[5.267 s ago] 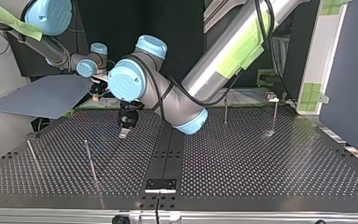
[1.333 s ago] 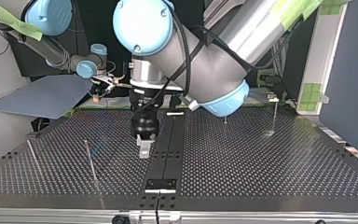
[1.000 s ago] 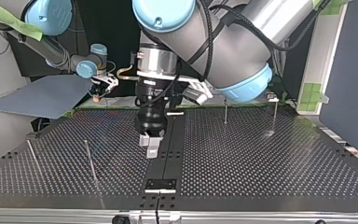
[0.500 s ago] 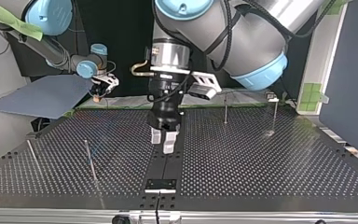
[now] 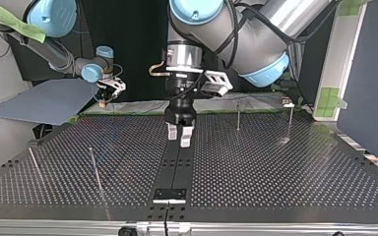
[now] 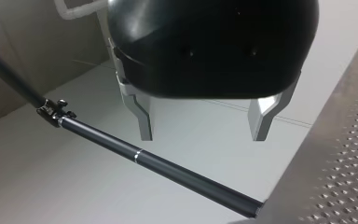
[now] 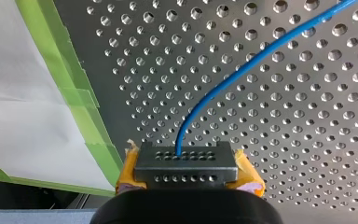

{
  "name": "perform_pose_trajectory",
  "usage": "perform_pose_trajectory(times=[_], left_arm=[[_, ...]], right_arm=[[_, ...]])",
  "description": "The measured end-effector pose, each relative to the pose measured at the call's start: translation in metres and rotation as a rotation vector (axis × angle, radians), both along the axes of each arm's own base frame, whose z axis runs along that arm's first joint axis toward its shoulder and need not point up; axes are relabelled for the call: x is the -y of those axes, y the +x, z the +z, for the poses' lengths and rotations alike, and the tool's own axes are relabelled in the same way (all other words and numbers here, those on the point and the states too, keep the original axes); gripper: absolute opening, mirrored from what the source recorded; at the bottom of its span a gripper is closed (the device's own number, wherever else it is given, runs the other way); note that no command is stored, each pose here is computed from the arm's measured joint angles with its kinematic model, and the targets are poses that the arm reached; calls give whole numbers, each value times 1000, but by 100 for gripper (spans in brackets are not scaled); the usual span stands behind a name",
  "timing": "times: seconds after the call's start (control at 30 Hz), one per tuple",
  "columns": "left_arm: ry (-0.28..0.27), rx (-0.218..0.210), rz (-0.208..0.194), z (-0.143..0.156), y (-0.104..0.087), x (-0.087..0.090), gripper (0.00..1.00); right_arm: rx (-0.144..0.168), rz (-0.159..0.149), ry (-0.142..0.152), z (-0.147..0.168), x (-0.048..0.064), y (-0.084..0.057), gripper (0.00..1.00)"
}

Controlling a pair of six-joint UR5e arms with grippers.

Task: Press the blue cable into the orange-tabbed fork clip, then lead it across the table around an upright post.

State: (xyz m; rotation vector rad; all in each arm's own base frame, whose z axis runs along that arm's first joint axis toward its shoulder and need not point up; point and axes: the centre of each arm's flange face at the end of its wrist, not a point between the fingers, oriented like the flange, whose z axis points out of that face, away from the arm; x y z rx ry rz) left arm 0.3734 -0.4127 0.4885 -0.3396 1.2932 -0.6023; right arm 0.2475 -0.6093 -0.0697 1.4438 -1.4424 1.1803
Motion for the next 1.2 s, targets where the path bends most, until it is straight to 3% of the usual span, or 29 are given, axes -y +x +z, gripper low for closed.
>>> perform_pose_trajectory(times=[0.2,0.6,0.83,1.2], left_arm=[[32,-21,4,-39,5,4,99],[103,-106,9,-144,18,11,99],[127,-151,48,-196,19,3,99],[158,-197,84,-238,4,-18,99]], right_arm=[[0,1,0,0,0,0,0],[0,2,0,0,0,1,0],[0,5,-2,1,0,3,0],[0,5,-2,1,-1,3,0]])
